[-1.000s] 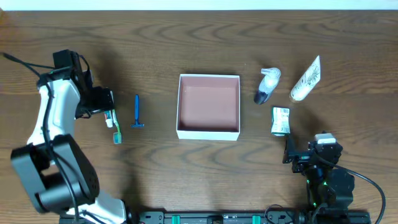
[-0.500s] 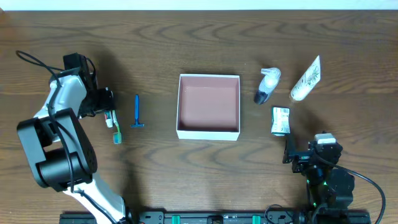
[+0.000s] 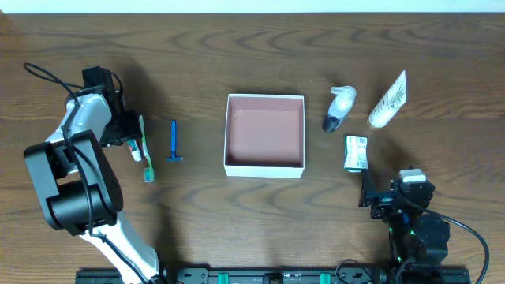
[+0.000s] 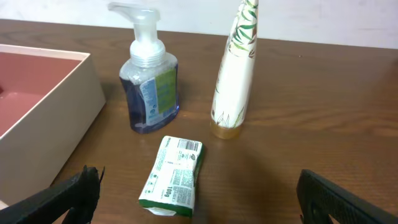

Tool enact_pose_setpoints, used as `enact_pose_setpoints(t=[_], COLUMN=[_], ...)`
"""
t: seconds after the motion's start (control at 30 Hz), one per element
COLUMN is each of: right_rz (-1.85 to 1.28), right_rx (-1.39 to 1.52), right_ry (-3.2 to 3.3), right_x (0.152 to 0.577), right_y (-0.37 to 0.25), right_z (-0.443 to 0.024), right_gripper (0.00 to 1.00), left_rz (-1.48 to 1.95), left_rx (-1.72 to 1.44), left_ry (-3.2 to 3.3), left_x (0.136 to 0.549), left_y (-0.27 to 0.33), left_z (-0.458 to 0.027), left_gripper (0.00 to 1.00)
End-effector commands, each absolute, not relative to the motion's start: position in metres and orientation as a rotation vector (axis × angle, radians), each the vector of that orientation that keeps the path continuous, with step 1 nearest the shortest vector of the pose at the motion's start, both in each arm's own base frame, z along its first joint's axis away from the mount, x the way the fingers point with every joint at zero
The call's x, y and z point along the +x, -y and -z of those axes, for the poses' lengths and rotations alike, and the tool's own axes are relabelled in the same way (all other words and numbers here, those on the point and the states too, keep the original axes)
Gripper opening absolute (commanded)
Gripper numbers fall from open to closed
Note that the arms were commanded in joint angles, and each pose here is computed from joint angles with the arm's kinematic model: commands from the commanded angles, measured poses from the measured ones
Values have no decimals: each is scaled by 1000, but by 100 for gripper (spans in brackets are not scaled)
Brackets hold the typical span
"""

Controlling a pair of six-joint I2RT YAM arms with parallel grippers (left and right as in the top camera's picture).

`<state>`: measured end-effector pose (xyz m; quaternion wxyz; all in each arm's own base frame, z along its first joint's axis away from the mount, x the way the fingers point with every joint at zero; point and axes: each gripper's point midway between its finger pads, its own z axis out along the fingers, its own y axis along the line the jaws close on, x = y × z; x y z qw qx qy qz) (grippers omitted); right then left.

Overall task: Pack container
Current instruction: 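Grasp the teal toothpaste tube with the left gripper, then carry the toothpaste into the box and release it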

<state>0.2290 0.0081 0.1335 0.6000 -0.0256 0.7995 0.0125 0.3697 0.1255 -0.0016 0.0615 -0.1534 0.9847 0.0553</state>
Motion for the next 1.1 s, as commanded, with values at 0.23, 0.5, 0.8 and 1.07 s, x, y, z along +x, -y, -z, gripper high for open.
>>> enact_pose_setpoints(t=[0.23,0.5,0.8,1.07], right_rz=[-38,-38,-38,-38], right_rx=[-42,-42,-42,-42], right_ry=[-1852,-1852,-1852,-1852], right_x=[229,229,229,229], right_y=[-7,-7,-7,-7], right_z=[-133,-133,-133,-133], right_gripper=[99,99,99,99], left_rz=[-53,63,205,278], left_rx=[-450,-218,70,6], left_ry=[-2971,-2800,-2660,-2697], left_x=[363,369,339,328], left_y=[-104,-39,81,152], left_z=[-24,-115,-186,-161], left_gripper=[27,23,21,19])
